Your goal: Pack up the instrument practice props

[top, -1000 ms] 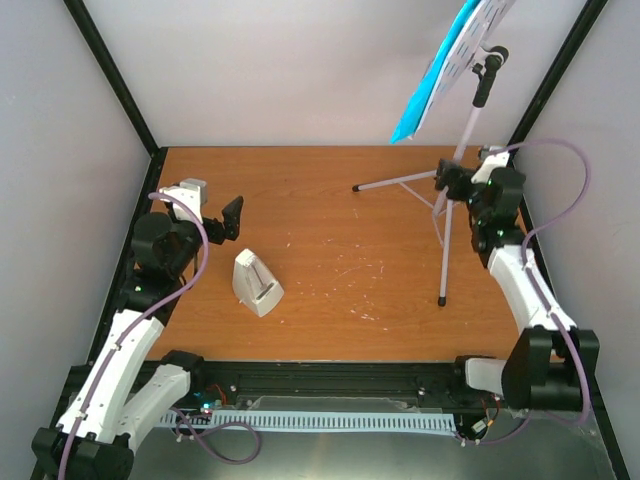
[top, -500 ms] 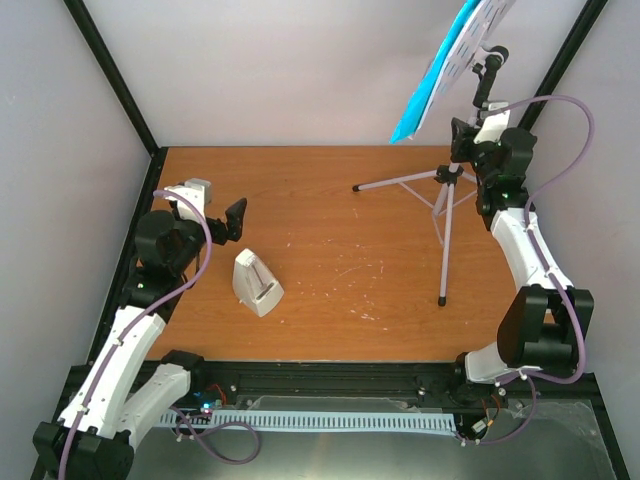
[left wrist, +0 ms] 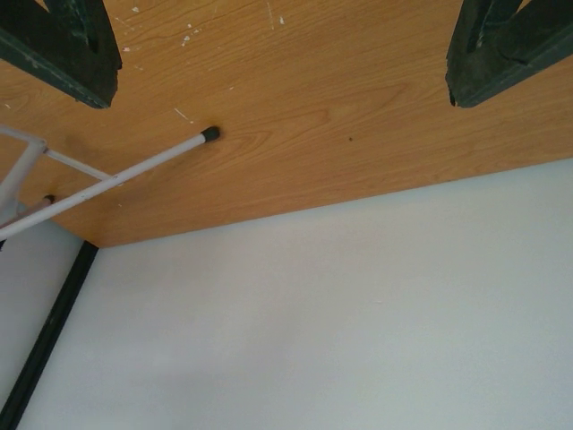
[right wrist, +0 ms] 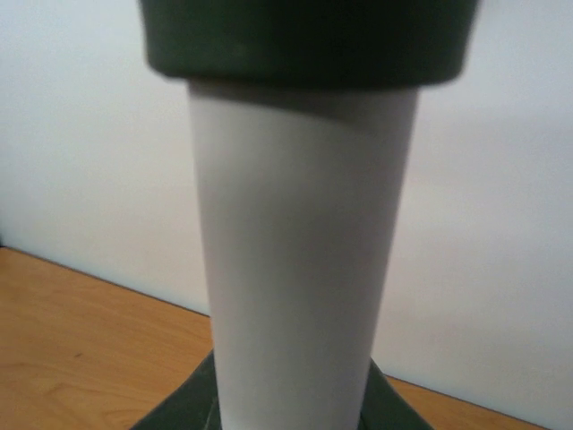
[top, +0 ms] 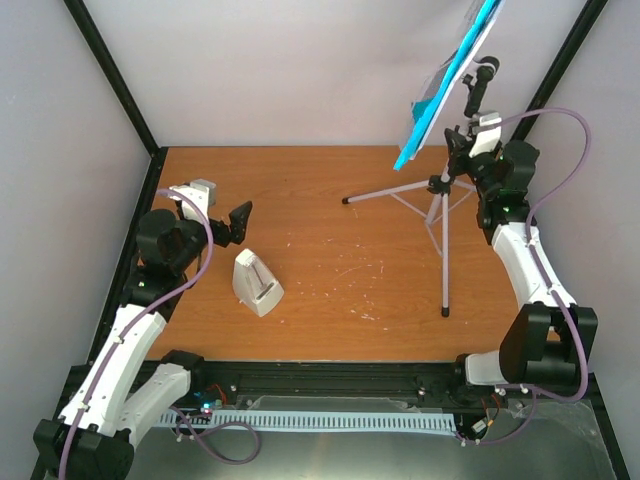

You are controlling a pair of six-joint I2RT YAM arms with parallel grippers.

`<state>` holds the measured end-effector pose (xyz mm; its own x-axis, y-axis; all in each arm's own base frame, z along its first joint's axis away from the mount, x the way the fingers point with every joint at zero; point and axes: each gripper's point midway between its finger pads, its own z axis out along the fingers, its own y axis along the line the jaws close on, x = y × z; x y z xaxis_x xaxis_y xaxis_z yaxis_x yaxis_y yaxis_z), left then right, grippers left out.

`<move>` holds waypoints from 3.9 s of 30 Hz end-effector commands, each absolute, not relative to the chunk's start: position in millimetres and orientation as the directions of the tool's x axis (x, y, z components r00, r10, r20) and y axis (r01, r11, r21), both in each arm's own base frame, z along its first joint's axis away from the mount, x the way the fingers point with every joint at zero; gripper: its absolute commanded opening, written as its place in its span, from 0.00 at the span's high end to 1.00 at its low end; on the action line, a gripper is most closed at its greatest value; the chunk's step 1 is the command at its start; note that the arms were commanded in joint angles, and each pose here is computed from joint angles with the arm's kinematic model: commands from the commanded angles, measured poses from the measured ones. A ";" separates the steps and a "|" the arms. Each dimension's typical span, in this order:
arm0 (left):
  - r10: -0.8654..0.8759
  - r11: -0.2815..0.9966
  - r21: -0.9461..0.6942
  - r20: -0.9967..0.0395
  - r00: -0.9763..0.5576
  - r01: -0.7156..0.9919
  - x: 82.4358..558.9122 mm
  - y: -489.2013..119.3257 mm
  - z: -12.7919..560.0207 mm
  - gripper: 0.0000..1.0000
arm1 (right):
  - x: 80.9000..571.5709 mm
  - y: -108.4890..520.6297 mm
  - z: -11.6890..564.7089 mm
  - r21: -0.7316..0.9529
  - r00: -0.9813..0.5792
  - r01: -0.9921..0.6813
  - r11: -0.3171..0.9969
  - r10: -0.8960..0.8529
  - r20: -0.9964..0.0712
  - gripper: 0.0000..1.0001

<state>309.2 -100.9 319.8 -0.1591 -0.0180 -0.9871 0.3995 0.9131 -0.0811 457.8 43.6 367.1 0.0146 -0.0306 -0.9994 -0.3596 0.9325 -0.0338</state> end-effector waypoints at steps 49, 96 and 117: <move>0.162 0.324 -0.424 -0.856 -0.491 0.846 336.4 -352.3 249.7 0.09 | 325.4 81.4 361.0 0.111 0.024 -0.344 0.932 0.127 -0.992 0.00; 0.328 0.090 -0.328 -0.882 -0.339 0.940 340.8 -422.7 202.0 0.88 | 260.9 68.4 335.3 0.271 0.024 -0.338 0.901 0.296 -0.955 0.00; -0.143 0.657 -0.548 -0.764 -0.629 0.517 363.3 -331.4 225.5 1.00 | 267.3 79.2 312.3 0.419 -0.161 -0.335 0.844 0.387 -0.908 0.00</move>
<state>337.7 -368.0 180.3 -0.5664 0.1768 -0.8050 0.7550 0.5030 -0.4207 268.1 73.3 307.3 -0.1328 0.3509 -0.9269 -0.3117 0.8730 0.3751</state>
